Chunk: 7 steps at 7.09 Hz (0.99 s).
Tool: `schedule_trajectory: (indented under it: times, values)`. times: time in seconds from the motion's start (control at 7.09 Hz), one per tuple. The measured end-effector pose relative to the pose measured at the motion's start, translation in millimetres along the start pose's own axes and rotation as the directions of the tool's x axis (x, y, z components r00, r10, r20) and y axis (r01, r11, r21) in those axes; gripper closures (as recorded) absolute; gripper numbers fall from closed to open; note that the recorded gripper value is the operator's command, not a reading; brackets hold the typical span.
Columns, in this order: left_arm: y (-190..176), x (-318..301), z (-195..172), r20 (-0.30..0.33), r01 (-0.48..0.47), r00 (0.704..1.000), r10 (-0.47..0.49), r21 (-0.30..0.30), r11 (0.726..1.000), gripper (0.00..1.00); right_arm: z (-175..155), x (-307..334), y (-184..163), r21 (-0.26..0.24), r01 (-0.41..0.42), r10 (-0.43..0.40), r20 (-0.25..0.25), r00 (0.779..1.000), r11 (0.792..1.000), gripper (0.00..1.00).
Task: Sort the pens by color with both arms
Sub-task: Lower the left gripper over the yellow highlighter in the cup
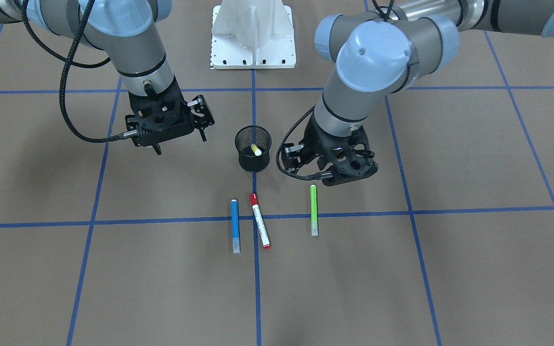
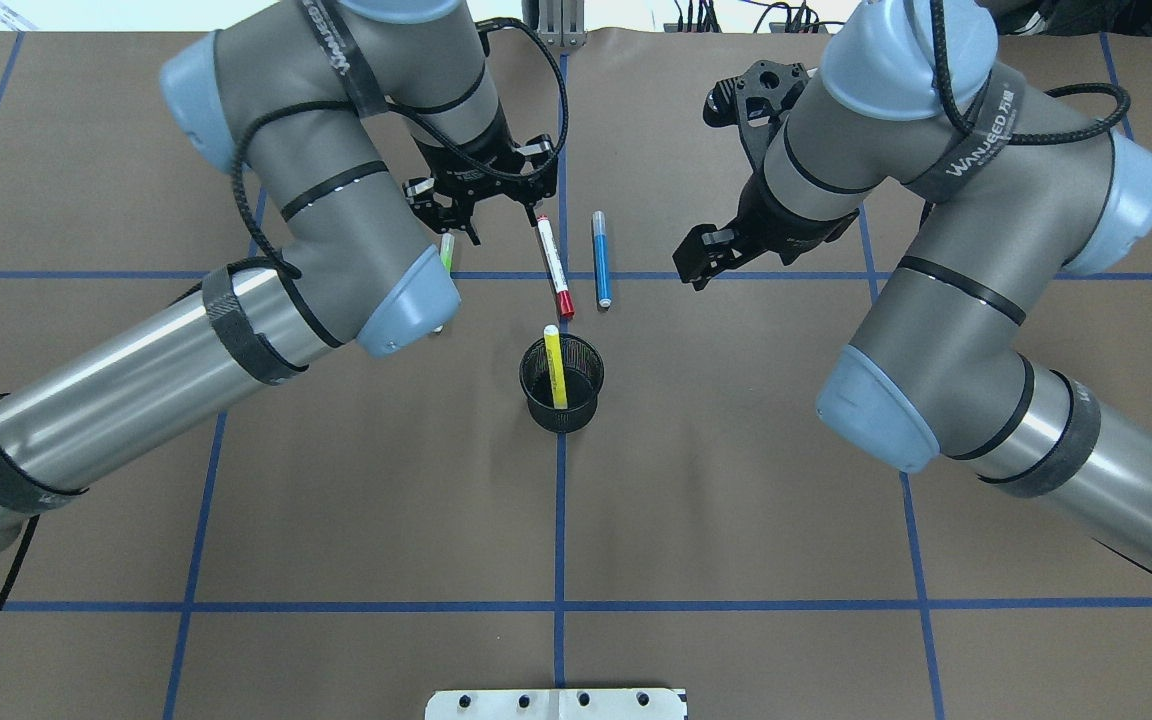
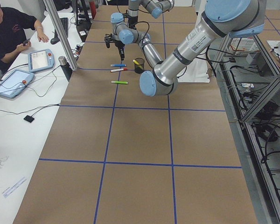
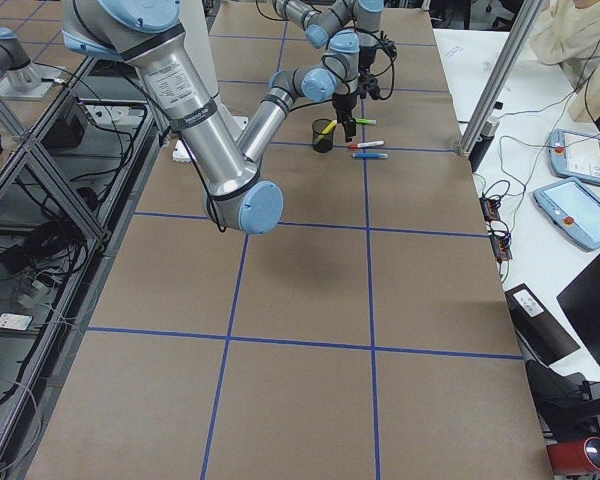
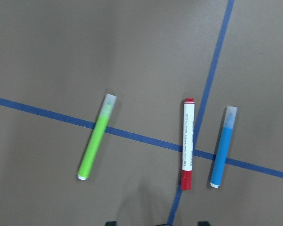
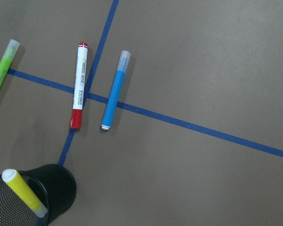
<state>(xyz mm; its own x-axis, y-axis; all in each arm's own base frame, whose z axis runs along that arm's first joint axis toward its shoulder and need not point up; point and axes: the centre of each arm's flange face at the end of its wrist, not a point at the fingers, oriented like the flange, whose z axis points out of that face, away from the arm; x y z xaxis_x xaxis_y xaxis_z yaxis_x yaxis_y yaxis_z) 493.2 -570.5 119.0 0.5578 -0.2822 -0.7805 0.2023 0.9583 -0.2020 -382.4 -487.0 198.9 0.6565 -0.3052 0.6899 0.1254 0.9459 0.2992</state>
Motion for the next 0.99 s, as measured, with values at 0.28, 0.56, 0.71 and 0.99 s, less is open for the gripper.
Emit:
schedule_trajectory:
  times: [0.28,0.56,0.71,0.99]
  values:
    - [11.2,14.1,27.2,-0.013,0.014,1.0,-0.014,-0.005,1.0,0.35,-1.7,4.7,4.1,-0.001,0.003,-0.003,0.0,1.0,1.0,0.01]
    - [29.6,21.2,41.6,-0.008,0.022,1.0,-0.022,-0.016,1.0,0.35,-3.2,6.6,5.9,0.001,0.003,-0.003,0.0,1.0,1.0,0.01]
    - [36.5,22.1,47.3,-0.001,0.026,1.0,-0.026,-0.018,1.0,0.35,-3.3,6.7,6.1,0.001,0.004,-0.004,0.0,1.0,1.0,0.01]
    - [44.1,21.8,53.7,0.016,0.033,0.999,-0.032,-0.021,0.999,0.35,-2.9,6.7,6.3,0.0,0.004,-0.004,0.0,1.0,1.0,0.01]
